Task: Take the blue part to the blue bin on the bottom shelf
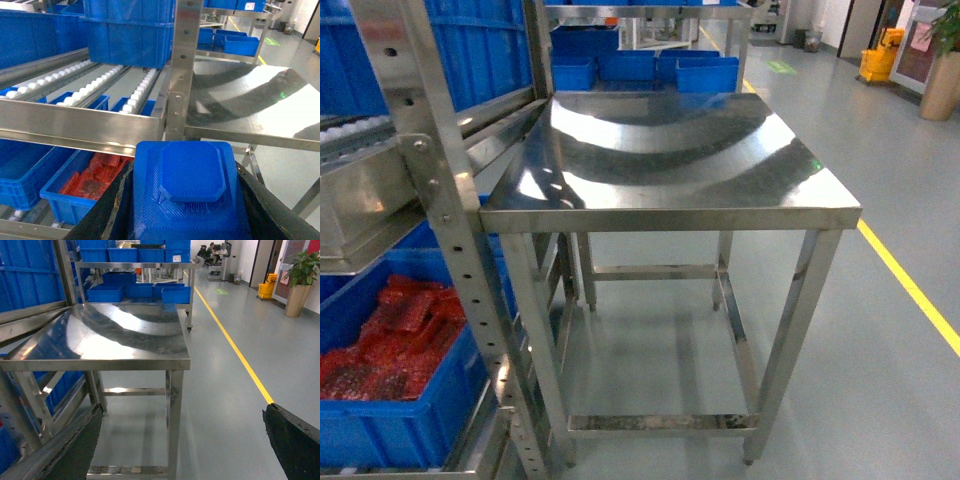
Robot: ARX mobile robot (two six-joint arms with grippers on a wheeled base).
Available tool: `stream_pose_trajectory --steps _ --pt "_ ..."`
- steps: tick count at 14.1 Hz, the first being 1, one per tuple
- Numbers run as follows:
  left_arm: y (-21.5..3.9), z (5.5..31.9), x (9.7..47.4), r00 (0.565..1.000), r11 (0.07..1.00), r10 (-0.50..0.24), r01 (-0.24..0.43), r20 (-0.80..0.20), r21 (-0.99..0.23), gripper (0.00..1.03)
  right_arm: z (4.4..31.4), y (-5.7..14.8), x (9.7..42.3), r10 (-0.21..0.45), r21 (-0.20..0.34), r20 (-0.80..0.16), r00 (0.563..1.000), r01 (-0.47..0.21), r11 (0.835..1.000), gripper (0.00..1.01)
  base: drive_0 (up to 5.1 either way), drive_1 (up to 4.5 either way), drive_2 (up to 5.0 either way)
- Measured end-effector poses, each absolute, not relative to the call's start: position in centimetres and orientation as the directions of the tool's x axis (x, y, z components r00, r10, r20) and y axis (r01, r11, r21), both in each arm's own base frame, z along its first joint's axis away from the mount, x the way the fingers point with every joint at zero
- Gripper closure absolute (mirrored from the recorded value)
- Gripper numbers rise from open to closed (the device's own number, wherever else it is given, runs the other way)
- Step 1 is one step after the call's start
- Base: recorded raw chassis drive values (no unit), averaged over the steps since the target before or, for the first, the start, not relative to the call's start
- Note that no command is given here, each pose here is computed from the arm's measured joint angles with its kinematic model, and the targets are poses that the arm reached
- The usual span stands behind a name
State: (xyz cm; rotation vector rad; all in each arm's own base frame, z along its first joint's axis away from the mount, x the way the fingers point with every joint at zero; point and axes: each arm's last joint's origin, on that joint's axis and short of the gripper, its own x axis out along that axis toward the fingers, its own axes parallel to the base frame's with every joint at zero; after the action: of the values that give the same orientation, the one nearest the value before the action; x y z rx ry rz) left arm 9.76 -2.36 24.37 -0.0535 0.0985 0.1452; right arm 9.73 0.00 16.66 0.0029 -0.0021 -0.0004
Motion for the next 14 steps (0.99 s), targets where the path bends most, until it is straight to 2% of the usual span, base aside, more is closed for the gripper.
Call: stream_pose_trajectory --steps 14 --pt "-2.36 24.35 9.77 0.984 0.988 0.142 -0.147 -0.104 -0.045 0.6 16.65 0.0 9.73 0.0 0.003 0.001 1.0 0.0 1.0 0.03 -4.9 2.54 2.5"
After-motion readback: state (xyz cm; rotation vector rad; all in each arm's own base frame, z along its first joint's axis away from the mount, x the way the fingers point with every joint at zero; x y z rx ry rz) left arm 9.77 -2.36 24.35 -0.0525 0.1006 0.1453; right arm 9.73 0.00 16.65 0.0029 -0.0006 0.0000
